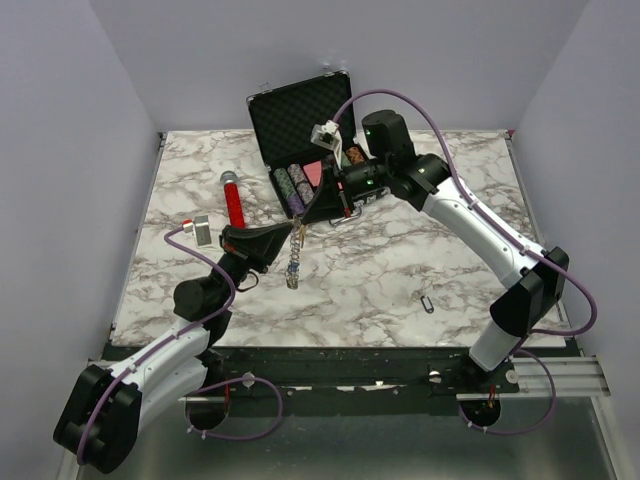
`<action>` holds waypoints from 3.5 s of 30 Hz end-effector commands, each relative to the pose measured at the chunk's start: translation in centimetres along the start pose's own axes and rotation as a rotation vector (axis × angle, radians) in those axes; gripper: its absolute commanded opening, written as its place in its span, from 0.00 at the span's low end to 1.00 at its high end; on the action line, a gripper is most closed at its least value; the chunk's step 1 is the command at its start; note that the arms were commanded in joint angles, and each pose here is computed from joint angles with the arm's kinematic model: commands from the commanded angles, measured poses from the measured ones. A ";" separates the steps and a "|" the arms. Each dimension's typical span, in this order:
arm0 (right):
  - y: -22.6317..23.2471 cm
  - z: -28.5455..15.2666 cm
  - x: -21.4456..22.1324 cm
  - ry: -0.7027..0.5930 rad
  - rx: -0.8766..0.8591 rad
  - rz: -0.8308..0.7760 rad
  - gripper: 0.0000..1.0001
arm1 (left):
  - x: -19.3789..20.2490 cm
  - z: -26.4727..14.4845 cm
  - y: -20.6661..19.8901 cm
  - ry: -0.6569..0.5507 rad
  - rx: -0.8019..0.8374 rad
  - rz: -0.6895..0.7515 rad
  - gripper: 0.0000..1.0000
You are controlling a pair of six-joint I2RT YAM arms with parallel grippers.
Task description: Put the keys on the keyring
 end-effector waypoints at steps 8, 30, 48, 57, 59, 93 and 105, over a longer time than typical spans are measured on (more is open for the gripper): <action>0.1 0.6 0.2 0.001 0.006 -0.001 0.00 | -2.3 0.5 -4.4 -0.150 0.281 0.062 0.00; -0.1 0.5 0.1 0.004 0.037 0.001 0.00 | -2.3 0.3 -4.5 -0.149 0.282 0.057 0.00; 0.2 0.7 0.0 -0.009 -0.020 0.007 0.00 | -2.2 0.4 -4.2 -0.143 0.274 0.052 0.00; 0.0 0.9 0.2 -0.008 -0.019 0.015 0.00 | -2.2 0.4 -4.4 -0.140 0.280 0.049 0.00; 0.0 0.9 0.3 -0.007 -0.020 0.020 0.00 | -2.2 0.5 -4.4 -0.136 0.283 0.047 0.00; 1.0 -0.9 -0.7 -0.019 -0.102 -0.135 0.00 | -0.9 -0.8 -3.4 -0.001 0.307 0.172 0.00; 2.3 -2.6 2.2 0.119 -0.161 -0.460 0.01 | -0.7 -1.1 -4.1 0.176 0.489 0.476 0.00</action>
Point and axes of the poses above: each gripper's point midway between its finger pads, its own z axis out along the fingers, its own y axis along the line the jaws close on, x = y × z, the point moved 10 cm from there along -z, back along the fingers, and after that the axes turned 12 degrees about -z, right-handed, at the moved point
